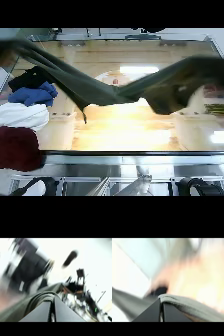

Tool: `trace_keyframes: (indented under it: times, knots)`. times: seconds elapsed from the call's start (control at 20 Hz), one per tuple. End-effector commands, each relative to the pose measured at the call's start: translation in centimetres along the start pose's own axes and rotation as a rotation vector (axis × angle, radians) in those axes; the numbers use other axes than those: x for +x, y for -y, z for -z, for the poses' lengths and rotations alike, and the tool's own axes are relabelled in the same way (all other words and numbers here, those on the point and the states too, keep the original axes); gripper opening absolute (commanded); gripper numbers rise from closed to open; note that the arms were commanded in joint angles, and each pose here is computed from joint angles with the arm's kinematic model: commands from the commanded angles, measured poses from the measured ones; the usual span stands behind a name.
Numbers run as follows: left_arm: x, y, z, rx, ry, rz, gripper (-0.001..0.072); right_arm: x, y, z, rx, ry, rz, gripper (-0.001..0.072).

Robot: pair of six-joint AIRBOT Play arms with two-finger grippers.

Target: Fold the shirts.

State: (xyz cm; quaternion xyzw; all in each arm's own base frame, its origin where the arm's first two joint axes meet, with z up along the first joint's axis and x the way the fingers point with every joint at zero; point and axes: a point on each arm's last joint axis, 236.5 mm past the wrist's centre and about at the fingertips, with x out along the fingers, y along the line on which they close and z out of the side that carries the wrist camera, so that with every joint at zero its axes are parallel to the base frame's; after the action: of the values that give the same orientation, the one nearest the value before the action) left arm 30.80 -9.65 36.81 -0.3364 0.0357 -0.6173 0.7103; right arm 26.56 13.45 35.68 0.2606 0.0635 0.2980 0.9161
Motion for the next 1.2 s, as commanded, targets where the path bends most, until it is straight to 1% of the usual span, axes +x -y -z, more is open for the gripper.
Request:
trace_keyframes:
  times: [0.0, 0.05, 0.1, 0.15, 0.25, 0.35, 0.4, 0.45, 0.55, 0.7, 0.8, 0.9, 0.95, 1.0, 1.05, 1.15]
  knots:
    - [0.4, 16.2, -4.1, 0.304, 0.203, 0.231, 0.0009, -8.9, -9.1, -7.1, -0.295, 0.296, 0.002, 0.0015]
    - [0.6, 19.0, -4.2, 0.375, 0.235, 0.231, 0.0009, -10.2, -10.8, -7.9, -0.361, 0.339, 0.004, 0.0015]
    - [1.1, 21.1, -4.2, 0.43, 0.261, 0.193, 0.0013, -11.2, -12.3, -8.5, -0.411, 0.372, 0.004, 0.0015]
    - [1.5, 21.7, -4.3, 0.458, 0.277, 0.121, 0.002, -11.7, -13.1, -9.0, -0.434, 0.389, 0.004, 0.0015]
    - [2.6, 19.1, -3.9, 0.488, 0.253, -0.099, 0.0023, -10.8, -12.1, -9.0, -0.43, 0.358, 0.023, 0.0015]
    - [2.0, 12.6, -3.7, 0.434, 0.192, -0.375, 0.0023, -7.0, -7.8, -7.1, -0.357, 0.181, 0.048, 0.0015]
    - [1.4, 9.3, -3.3, 0.403, 0.153, -0.478, 0.0024, -4.5, -4.7, -5.4, -0.295, 0.063, 0.06, 0.0015]
    - [0.9, 6.3, -2.6, 0.365, 0.101, -0.541, 0.0024, -2.3, -1.4, -3.9, -0.225, -0.033, 0.076, 0.0015]
    - [0.9, -0.3, -0.2, 0.255, -0.025, -0.604, 0.0025, 1.7, 5.8, -1.0, -0.113, -0.181, 0.127, 0.0015]
    - [0.4, -13.3, 4.4, 0.075, -0.155, -0.736, 0.0024, 6.5, 15.7, 3.5, -0.002, -0.324, 0.196, 0.0015]
    - [-0.8, -21.7, 8.9, -0.041, -0.258, -0.817, 0.0024, 9.6, 22.0, 7.1, 0.071, -0.391, 0.238, 0.0015]
    - [-1.7, -28.4, 13.1, -0.135, -0.351, -0.835, 0.0028, 12.7, 27.3, 10.5, 0.159, -0.398, 0.259, 0.0016]
    - [-2.1, -30.9, 14.4, -0.18, -0.375, -0.831, 0.004, 13.9, 29.3, 11.9, 0.22, -0.385, 0.257, 0.0042]
    - [-2.7, -33.2, 15.1, -0.217, -0.391, -0.826, 0.0257, 14.9, 30.9, 13.0, 0.28, -0.365, 0.242, 0.0188]
    - [-3.6, -35.0, 15.0, -0.25, -0.388, -0.826, 0.0295, 15.5, 32.3, 13.6, 0.327, -0.339, 0.231, 0.0201]
    - [-5.4, -36.7, 13.5, -0.277, -0.371, -0.823, 0.0295, 15.3, 34.3, 13.8, 0.37, -0.309, 0.244, 0.0205]
